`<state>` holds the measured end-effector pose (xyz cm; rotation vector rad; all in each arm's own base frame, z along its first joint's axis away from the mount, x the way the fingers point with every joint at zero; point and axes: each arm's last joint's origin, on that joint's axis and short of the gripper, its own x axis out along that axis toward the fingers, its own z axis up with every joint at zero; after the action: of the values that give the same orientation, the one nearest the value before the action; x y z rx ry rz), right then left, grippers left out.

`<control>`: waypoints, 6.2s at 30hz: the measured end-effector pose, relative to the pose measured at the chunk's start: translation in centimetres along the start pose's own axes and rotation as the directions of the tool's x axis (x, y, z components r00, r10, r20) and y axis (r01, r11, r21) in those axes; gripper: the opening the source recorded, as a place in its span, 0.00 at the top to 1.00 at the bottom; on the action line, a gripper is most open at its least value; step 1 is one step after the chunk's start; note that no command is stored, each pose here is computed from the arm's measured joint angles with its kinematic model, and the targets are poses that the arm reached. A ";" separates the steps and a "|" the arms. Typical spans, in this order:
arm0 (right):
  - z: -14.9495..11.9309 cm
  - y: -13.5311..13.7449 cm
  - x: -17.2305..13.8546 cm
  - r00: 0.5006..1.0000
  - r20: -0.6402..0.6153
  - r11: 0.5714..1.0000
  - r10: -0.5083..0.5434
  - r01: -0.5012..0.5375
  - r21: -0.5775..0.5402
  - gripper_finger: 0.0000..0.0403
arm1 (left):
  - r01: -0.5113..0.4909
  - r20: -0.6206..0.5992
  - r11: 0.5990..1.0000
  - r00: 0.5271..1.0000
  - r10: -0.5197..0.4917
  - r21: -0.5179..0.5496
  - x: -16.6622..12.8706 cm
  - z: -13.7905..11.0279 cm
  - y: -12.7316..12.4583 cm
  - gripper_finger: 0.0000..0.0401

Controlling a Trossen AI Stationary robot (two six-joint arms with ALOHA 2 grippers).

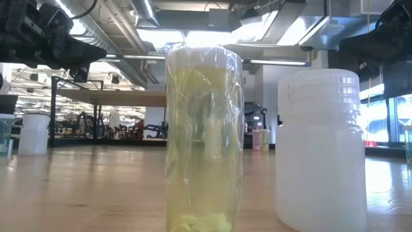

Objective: Pick and place medicine bottles onto shelf by color
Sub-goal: Put the top left white pill bottle on the shelf

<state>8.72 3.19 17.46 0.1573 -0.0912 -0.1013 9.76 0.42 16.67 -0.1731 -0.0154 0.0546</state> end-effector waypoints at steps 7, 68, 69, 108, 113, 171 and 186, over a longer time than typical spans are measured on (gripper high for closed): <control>0.0 0.0 0.0 1.000 0.001 1.000 0.001 -0.001 -0.001 0.97 | 0.000 0.000 1.000 1.000 0.000 0.000 0.0 0.0 0.0 1.00; 13.5 2.0 1.0 0.974 -0.211 0.985 -0.083 0.048 -0.165 0.97 | -0.201 -0.714 0.971 0.698 0.050 -0.128 2.9 17.6 -4.1 1.00; 13.8 2.2 1.3 0.969 -0.232 0.988 -0.089 0.056 -0.143 0.97 | -0.200 -0.713 0.971 0.699 0.049 -0.129 3.0 17.6 -4.1 1.00; 13.5 4.5 3.8 0.877 -0.476 0.998 -0.066 0.059 -0.030 0.97 | -0.549 -0.877 0.810 0.470 0.098 -0.203 3.4 15.5 -4.2 0.73; 13.5 4.5 3.8 0.877 -0.477 0.998 -0.067 0.057 -0.034 0.97 | -0.647 -0.923 0.746 0.365 0.122 -0.157 3.5 14.7 -4.0 0.68; 13.4 4.8 3.8 0.853 -0.520 0.991 0.046 -0.106 -0.085 0.97 | -0.647 -0.947 0.753 0.303 0.108 -0.121 4.8 13.9 -4.2 0.68; 13.4 4.8 3.8 0.853 -0.520 0.991 0.046 -0.105 -0.085 0.97 | -0.629 -0.973 0.777 0.197 0.119 -0.032 6.2 12.5 -4.4 0.37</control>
<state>11.61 5.49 31.73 0.0649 0.4496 0.0184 15.92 -1.40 29.77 -0.6646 1.3035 0.4852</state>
